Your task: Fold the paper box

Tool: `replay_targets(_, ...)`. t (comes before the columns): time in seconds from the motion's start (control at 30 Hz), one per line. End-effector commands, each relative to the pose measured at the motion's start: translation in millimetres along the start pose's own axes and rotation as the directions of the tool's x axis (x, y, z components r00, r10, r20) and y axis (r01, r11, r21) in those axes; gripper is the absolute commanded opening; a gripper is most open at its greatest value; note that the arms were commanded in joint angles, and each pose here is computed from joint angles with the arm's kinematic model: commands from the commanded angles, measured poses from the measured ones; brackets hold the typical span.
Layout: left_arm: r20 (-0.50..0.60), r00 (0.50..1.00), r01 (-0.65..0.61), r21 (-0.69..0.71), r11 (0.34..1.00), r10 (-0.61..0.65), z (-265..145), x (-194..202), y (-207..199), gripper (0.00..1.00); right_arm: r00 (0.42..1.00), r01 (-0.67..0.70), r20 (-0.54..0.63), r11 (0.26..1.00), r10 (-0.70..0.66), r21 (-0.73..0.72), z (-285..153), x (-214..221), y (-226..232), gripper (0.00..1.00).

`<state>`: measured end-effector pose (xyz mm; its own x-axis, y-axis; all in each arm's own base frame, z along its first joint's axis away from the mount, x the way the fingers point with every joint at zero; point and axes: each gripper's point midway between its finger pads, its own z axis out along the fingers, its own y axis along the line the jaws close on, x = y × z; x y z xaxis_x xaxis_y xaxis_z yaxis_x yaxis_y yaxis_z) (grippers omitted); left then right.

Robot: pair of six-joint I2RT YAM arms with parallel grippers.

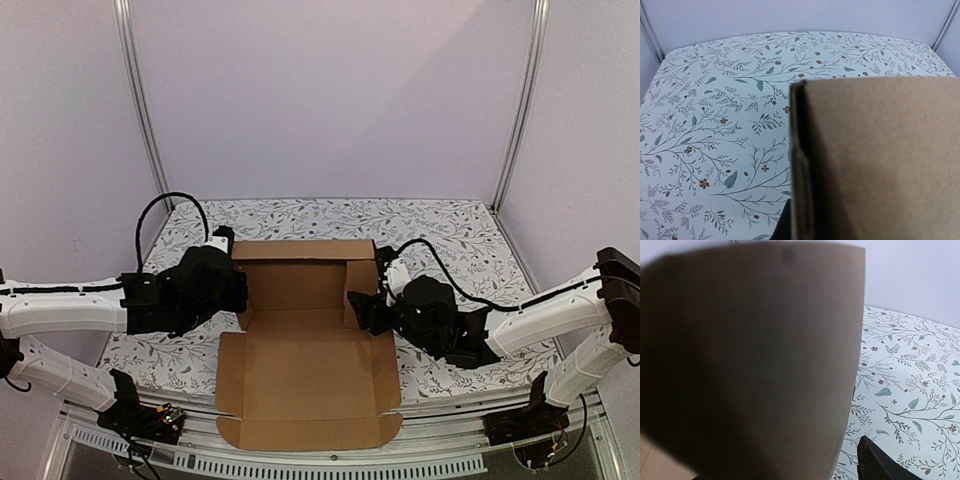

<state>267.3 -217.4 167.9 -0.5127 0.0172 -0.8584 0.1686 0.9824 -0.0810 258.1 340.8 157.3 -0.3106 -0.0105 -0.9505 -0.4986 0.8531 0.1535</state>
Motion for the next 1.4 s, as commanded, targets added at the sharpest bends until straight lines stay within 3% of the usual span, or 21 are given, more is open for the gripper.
replay_targets(0.0, 0.006, 1.000, 0.014, 0.071, 0.997, -0.015, -9, -4, -15, 0.00, 0.999, -0.043, -0.024, 0.999, 0.043, -0.010, 0, 15, -5, 0.75)
replay_targets(0.97, 0.004, 1.000, 0.016, 0.066, 0.998, -0.017, -5, 4, -12, 0.00, 0.985, -0.122, -0.139, 0.985, 0.105, -0.125, 1, 60, 11, 0.91)
replay_targets(1.37, -0.060, 0.991, 0.125, 0.134, 0.983, -0.118, -6, 13, -10, 0.00, 0.989, -0.111, -0.121, 0.972, 0.088, -0.206, -7, 58, 23, 0.91)
